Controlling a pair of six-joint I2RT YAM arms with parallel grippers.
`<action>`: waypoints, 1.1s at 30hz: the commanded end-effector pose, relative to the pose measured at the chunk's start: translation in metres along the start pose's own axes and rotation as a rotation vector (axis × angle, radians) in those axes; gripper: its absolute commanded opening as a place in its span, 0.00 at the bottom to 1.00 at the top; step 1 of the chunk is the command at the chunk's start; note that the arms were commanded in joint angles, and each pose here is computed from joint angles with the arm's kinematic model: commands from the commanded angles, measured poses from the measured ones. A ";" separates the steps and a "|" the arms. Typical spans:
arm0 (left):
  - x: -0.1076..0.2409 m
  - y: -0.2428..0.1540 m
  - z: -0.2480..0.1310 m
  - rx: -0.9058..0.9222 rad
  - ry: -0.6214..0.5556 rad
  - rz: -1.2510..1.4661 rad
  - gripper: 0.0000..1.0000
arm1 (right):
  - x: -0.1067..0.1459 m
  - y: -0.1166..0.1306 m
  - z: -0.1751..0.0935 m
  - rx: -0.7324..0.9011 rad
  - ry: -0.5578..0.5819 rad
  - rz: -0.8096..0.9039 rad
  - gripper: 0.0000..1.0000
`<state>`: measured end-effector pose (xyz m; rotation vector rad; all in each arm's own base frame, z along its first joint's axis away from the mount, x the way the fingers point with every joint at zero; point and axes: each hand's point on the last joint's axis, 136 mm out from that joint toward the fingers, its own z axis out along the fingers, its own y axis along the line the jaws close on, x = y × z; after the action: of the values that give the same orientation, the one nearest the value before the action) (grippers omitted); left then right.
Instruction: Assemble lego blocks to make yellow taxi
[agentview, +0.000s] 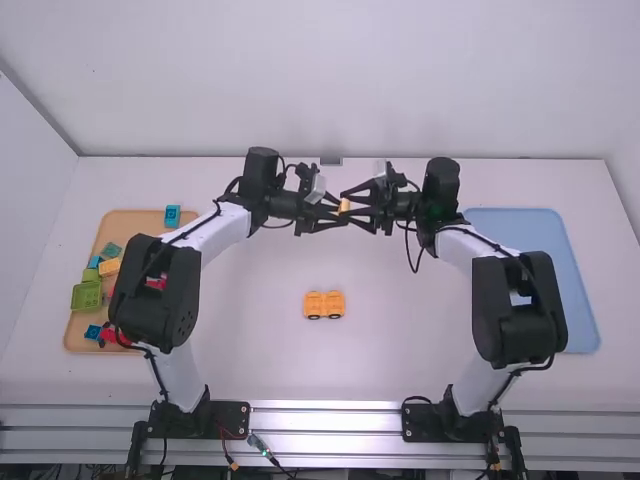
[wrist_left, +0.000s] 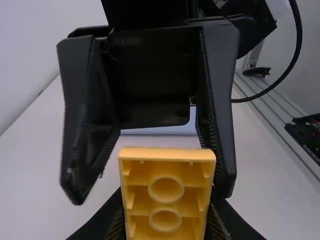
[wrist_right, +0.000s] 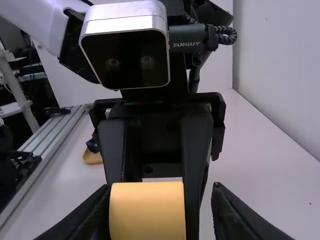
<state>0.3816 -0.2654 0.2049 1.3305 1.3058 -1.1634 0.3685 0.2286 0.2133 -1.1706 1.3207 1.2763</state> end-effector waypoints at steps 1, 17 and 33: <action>-0.009 -0.006 -0.004 0.024 -0.025 0.015 0.02 | 0.004 0.003 0.002 -0.027 0.000 0.009 0.46; -0.007 -0.005 -0.003 0.017 -0.017 0.007 0.99 | 0.003 -0.007 0.001 0.031 0.000 0.023 0.12; 0.057 0.049 -0.022 -0.360 0.296 -0.119 0.99 | 0.070 -0.045 -0.045 0.704 0.363 0.451 0.04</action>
<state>0.4166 -0.2480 0.1560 1.2178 1.6861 -0.9150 0.4002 0.1831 0.1162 -0.6152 2.1779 0.9809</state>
